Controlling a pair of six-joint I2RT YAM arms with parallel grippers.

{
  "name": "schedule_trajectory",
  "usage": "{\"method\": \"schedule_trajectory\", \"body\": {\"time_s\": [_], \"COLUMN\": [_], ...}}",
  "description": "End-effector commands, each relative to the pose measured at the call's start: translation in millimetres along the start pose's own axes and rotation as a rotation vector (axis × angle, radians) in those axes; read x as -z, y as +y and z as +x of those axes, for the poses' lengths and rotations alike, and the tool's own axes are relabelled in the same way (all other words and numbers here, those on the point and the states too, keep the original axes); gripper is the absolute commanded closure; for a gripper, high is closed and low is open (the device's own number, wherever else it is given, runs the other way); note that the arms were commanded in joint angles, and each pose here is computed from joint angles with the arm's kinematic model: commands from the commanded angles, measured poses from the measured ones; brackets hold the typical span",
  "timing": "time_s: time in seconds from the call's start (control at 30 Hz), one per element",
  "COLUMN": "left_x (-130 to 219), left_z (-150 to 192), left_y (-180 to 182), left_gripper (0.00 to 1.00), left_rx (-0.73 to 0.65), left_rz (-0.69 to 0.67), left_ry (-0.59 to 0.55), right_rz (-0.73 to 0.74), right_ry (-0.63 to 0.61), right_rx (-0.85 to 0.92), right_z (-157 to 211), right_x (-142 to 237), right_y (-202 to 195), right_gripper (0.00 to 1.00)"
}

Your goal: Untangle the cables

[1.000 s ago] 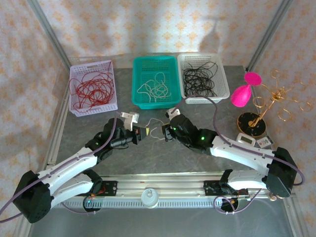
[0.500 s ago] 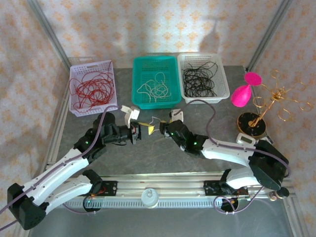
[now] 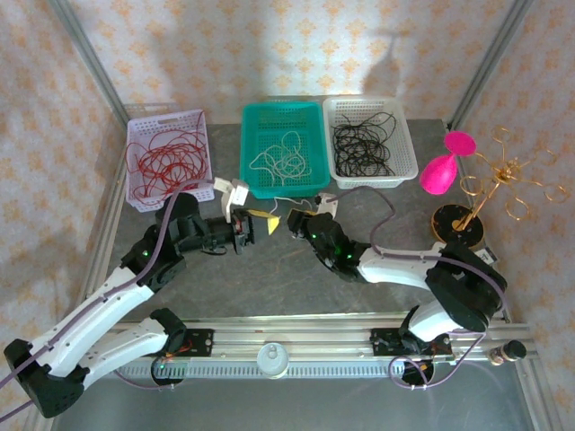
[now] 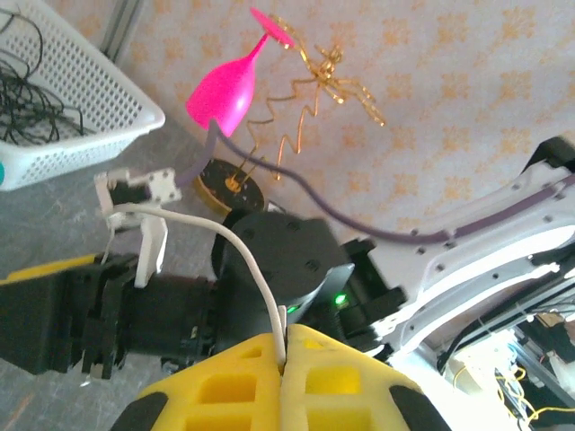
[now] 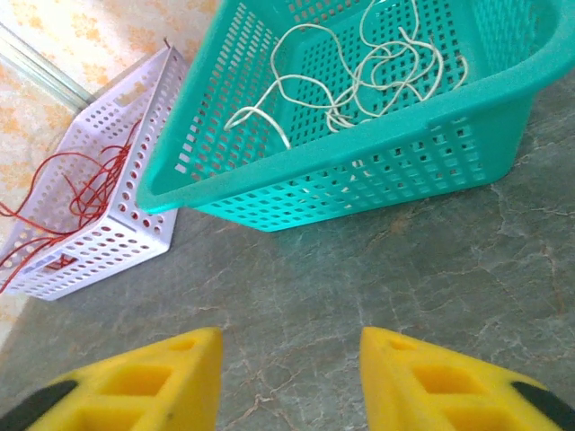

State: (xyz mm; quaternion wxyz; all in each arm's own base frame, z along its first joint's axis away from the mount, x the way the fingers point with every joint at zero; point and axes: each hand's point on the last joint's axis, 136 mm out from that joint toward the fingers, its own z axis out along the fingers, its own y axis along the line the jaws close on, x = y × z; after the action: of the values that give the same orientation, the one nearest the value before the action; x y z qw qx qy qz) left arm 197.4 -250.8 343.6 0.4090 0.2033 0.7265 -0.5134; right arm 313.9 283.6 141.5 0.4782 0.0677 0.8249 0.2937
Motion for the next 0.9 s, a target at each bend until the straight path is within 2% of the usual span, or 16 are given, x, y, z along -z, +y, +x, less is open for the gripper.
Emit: {"method": "schedule_trajectory", "body": {"time_s": [0.0, 0.1, 0.23, 0.33, 0.53, 0.7, 0.77, 0.87], "left_x": [13.6, 20.7, 23.6, 23.3, 17.3, 11.3, 8.9, 4.9], "left_z": [-35.0, -60.0, -83.5, -97.5, -111.7, -111.8, -110.2, -107.3], "left_y": [-21.6, -34.4, -41.8, -42.3, -43.7, -36.9, -33.4, -29.8], "left_gripper": [1.00, 1.00, 1.00, 1.00, 1.00, 1.00, 1.00, 1.00], "left_rx": [-0.081, -0.134, -0.179, -0.209, -0.232, -0.236, -0.236, -0.233], "left_rz": [-0.014, -0.036, -0.069, -0.107, -0.121, -0.140, -0.147, -0.147], "left_ry": [-0.069, -0.105, -0.134, -0.142, -0.147, -0.136, -0.130, -0.120], "right_rz": [0.011, 0.026, 0.051, 0.052, 0.066, 0.056, 0.015, -0.122], "right_ry": [0.019, 0.046, 0.061, 0.061, 0.039, -0.001, -0.009, -0.023], "right_rx": [0.009, 0.024, 0.034, 0.050, 0.082, 0.070, 0.063, 0.057], "right_z": [12.8, 27.0, 39.0, 43.3, 41.2, 22.2, 13.0, -3.7], "right_x": [-6.4, -8.9, -8.0, -5.2, 2.6, 17.1, 24.0, 40.4], "right_y": [-9.0, -19.8, -34.3, -40.7, -49.6, -46.2, -37.9, -12.5], "right_gripper": [0.62, 0.77, 0.88, 1.00, 1.00, 0.98, 0.90, 0.72]}}
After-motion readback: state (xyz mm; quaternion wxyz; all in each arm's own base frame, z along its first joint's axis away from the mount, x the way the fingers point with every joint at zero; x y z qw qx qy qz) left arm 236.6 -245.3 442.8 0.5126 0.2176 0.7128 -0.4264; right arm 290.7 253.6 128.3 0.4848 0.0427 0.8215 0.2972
